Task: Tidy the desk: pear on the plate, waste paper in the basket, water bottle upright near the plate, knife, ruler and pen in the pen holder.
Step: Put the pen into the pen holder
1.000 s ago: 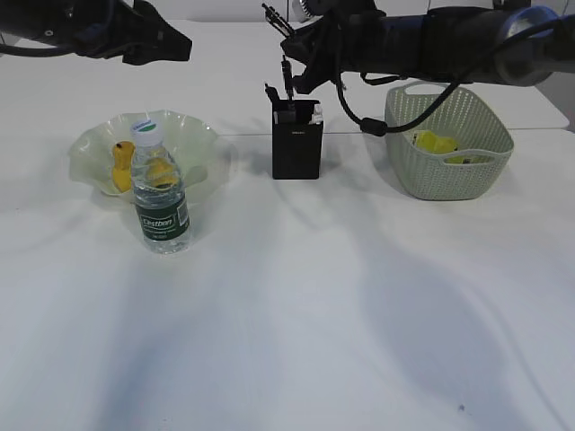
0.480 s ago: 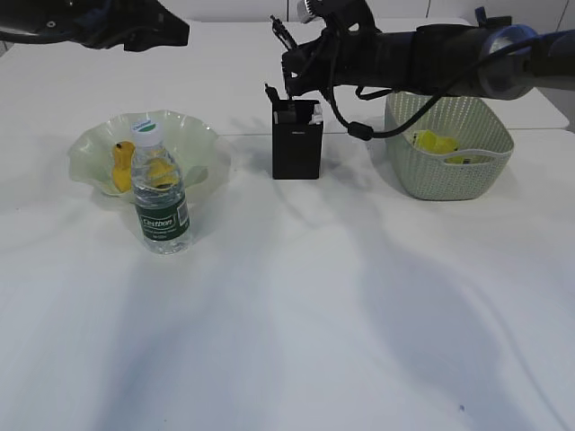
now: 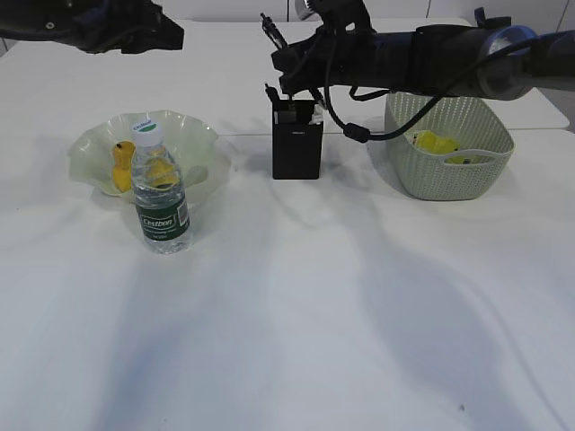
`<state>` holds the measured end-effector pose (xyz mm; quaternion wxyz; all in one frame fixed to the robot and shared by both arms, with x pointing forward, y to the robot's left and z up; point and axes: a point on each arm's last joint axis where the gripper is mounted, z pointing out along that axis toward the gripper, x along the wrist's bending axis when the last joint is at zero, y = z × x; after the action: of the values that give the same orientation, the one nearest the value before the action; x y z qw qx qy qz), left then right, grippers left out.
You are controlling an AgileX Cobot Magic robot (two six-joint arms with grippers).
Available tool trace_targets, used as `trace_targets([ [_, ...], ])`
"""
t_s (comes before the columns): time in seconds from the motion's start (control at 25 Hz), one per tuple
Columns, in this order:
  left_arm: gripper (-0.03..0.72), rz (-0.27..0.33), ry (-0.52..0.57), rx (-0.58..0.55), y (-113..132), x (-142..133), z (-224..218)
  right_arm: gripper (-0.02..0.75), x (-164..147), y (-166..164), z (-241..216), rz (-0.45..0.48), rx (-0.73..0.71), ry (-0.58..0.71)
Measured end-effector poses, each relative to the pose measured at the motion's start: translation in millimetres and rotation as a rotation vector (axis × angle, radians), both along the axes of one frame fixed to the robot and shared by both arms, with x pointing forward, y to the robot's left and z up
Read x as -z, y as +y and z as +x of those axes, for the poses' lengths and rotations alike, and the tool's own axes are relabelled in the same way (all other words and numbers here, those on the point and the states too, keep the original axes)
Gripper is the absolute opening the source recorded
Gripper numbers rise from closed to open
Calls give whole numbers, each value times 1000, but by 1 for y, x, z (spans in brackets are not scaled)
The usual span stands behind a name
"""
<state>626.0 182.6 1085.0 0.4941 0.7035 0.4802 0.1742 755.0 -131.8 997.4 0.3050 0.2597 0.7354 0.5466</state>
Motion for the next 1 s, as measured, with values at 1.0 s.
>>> trace_targets([
  [1.0,276,21,16,-157,-11,2,0,74,26,14,45,101,-16,-60],
])
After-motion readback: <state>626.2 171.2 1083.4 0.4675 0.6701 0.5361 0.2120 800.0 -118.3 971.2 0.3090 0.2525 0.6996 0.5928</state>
